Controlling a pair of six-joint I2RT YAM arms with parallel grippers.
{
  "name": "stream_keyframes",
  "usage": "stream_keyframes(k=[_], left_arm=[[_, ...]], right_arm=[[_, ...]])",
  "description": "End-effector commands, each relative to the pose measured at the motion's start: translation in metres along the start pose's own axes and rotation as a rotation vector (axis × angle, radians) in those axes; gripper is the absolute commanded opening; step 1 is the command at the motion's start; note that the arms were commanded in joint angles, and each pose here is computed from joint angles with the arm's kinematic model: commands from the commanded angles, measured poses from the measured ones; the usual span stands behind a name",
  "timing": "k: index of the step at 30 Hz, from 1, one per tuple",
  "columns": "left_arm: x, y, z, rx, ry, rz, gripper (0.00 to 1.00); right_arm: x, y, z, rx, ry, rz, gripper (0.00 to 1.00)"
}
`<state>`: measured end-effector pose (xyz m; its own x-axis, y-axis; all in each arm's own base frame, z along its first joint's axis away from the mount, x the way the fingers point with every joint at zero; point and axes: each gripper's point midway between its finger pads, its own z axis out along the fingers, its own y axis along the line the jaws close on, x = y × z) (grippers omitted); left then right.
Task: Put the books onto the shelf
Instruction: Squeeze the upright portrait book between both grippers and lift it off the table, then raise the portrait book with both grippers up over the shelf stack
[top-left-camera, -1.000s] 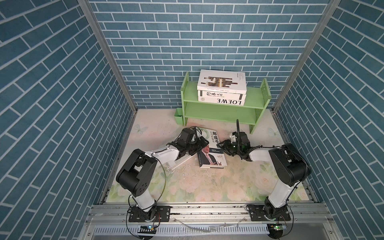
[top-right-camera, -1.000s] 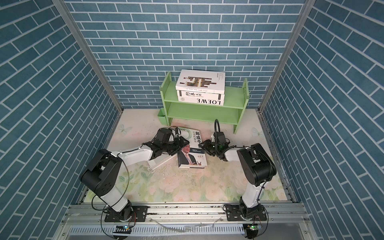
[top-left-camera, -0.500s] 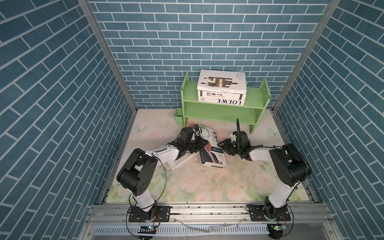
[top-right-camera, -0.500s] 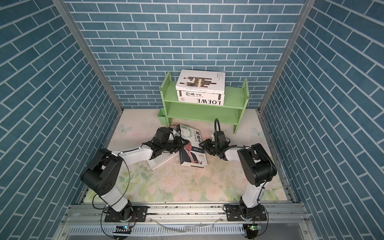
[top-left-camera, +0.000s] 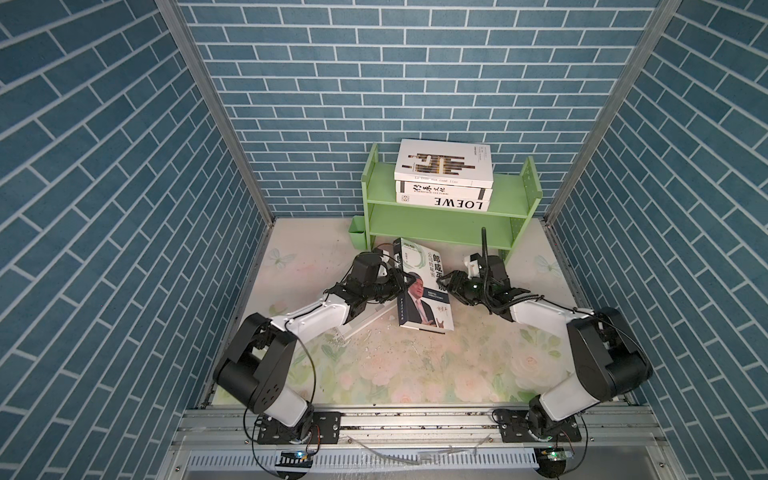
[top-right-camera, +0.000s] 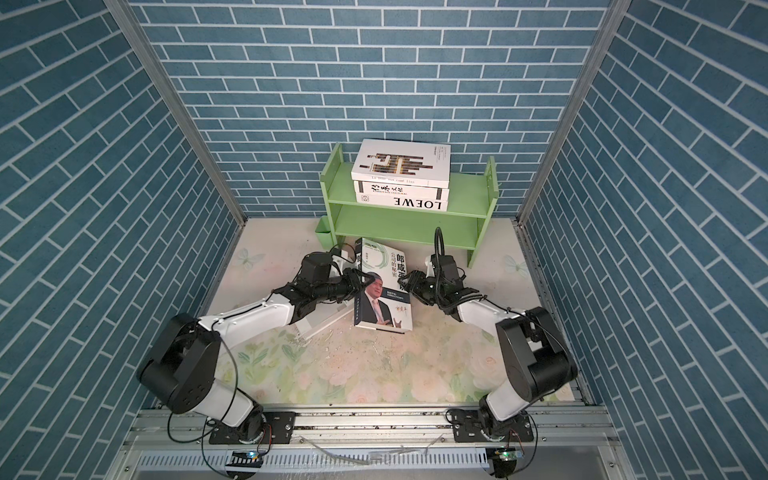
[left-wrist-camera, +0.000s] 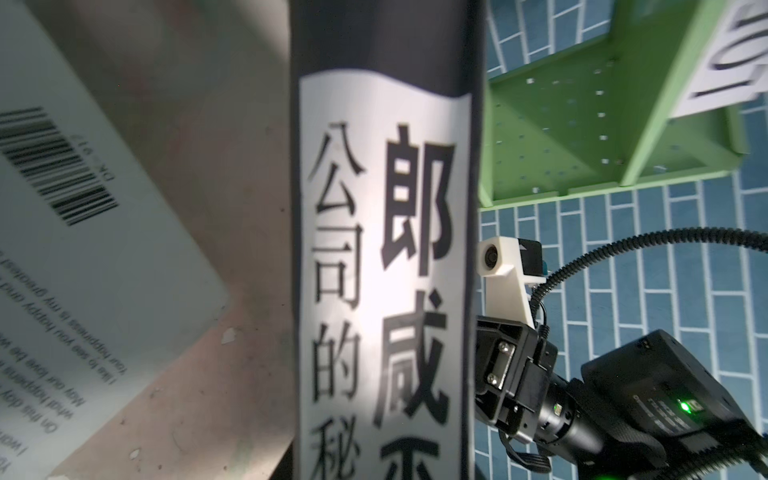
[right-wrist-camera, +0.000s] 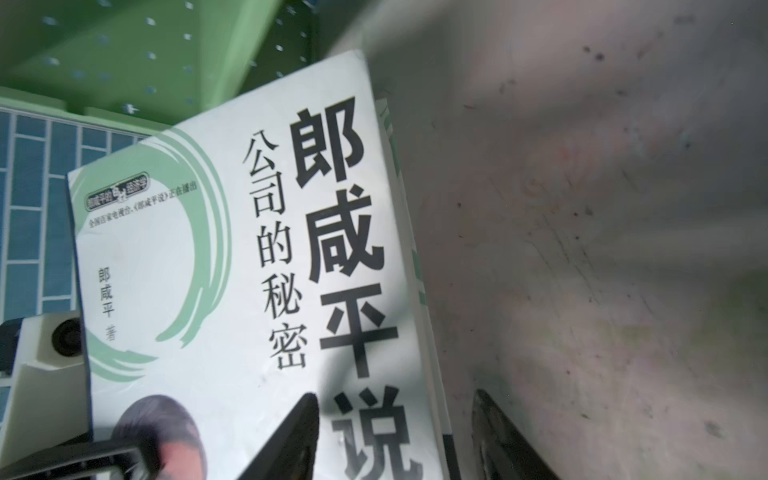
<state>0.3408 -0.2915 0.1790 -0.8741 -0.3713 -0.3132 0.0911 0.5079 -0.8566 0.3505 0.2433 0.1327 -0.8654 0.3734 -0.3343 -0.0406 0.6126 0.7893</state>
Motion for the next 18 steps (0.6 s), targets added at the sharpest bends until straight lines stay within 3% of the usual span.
stream_keyframes(k=[1, 10, 18], left_arm=[[0.004, -0.031, -0.022, 0.079, 0.016, 0.073, 0.39], [0.039, -0.076, -0.102, 0.163, 0.086, 0.163, 0.39], [0.026, -0.159, -0.174, 0.326, -0.021, 0.278, 0.38]], right_arm=[[-0.02, 0.029, -0.034, -0.017, -0.073, -0.092, 0.63], [-0.042, 0.065, -0.136, 0.009, -0.264, -0.176, 0.75], [-0.057, 0.098, -0.209, -0.026, -0.423, -0.22, 0.9]])
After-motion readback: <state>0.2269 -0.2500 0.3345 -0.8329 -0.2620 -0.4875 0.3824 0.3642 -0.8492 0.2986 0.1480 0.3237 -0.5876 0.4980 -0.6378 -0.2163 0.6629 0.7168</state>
